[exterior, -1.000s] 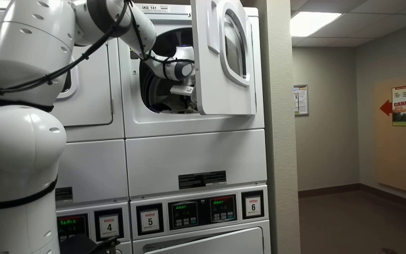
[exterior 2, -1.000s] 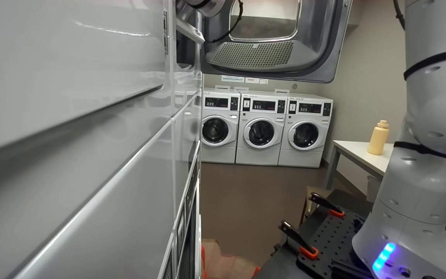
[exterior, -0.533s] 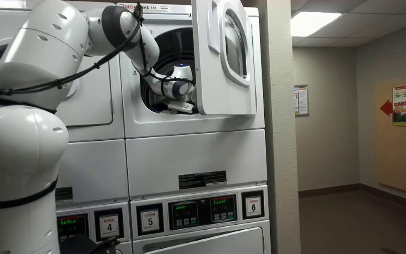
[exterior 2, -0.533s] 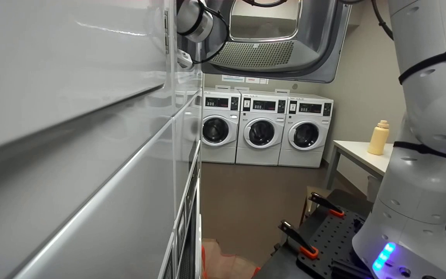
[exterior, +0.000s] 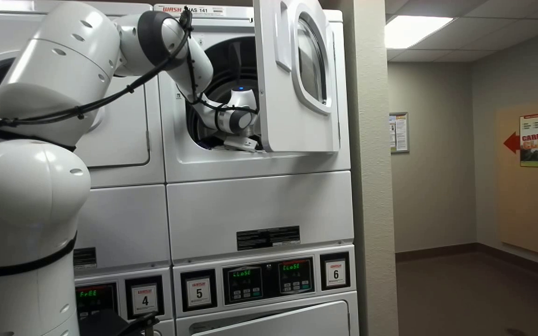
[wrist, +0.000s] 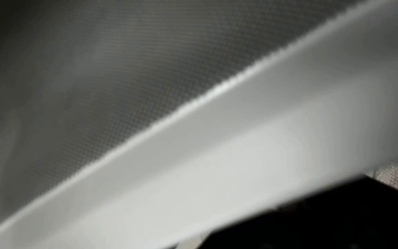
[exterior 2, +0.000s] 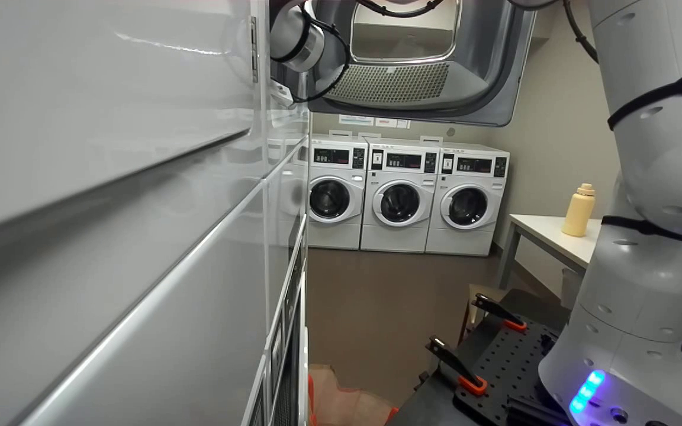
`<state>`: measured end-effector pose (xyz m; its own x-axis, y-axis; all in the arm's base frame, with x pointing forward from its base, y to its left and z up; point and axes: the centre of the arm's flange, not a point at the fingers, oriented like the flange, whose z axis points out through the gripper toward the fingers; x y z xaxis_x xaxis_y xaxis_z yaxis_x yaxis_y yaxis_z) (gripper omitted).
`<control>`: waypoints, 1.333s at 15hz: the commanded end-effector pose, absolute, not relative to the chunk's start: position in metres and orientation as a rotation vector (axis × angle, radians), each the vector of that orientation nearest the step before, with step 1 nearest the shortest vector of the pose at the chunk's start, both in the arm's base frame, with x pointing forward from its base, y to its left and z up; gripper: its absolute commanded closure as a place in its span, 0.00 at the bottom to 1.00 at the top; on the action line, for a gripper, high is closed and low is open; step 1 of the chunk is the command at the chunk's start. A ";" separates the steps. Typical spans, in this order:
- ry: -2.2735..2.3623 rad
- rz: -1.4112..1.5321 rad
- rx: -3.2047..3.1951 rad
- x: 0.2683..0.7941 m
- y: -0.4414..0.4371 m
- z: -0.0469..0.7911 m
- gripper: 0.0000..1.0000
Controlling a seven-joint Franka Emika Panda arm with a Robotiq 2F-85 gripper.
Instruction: Remove the cloth from the washing machine and close it
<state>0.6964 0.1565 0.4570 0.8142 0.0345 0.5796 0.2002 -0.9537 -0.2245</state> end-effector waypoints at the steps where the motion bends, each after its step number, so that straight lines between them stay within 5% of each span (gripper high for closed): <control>1: -0.072 -0.843 -2.744 0.695 0.151 0.465 1.00; 12: 0.040 -0.894 -2.743 0.646 0.105 0.582 0.98; 20: -0.073 -0.474 -2.958 0.572 0.064 0.640 0.98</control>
